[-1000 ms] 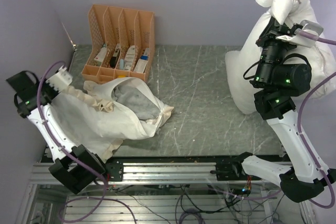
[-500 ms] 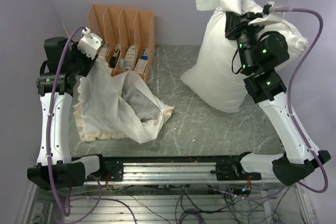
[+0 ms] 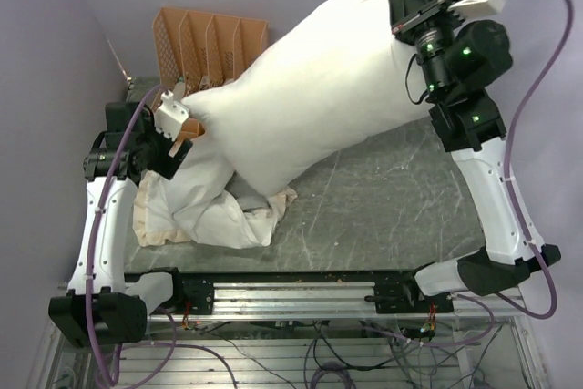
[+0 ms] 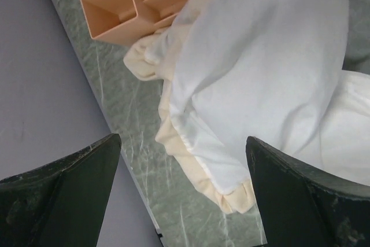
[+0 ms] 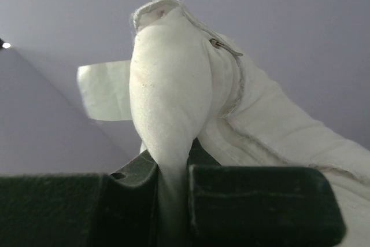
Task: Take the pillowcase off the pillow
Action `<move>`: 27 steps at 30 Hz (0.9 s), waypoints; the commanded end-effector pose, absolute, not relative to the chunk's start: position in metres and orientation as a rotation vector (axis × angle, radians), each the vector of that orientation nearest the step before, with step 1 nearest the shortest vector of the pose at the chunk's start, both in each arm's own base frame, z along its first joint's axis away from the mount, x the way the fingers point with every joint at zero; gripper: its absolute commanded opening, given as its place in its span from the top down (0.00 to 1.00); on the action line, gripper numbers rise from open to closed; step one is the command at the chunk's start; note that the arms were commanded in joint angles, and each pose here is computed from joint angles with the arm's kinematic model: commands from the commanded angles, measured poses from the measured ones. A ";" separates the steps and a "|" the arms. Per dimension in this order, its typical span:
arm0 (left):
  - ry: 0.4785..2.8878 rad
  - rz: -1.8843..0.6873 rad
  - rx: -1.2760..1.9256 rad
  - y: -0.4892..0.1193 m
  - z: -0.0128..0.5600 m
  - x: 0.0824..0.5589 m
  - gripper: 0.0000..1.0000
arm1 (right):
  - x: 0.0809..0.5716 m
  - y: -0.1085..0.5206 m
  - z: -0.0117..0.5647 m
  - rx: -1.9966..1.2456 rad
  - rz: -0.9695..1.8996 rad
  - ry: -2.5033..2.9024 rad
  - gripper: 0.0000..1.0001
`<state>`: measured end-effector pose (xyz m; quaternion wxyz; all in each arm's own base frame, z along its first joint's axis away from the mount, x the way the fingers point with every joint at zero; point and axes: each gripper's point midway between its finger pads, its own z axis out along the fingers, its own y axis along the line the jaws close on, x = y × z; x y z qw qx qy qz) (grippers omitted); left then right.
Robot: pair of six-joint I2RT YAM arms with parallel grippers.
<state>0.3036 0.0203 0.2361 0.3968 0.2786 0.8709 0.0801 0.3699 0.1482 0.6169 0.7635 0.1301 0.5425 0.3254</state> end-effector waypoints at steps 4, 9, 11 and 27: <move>2.194 0.201 0.669 0.018 0.241 0.277 0.00 | 0.424 0.085 0.500 0.552 0.680 1.342 1.00; 2.150 0.130 0.598 0.008 0.249 0.274 0.00 | 0.451 0.033 0.346 0.707 0.558 1.561 1.00; 2.117 0.124 0.563 0.007 0.255 0.275 0.00 | 0.453 0.028 0.311 0.692 0.481 1.628 0.83; 1.903 0.145 0.247 0.017 0.278 0.292 0.00 | 0.335 -0.106 0.224 0.905 -0.504 1.632 0.00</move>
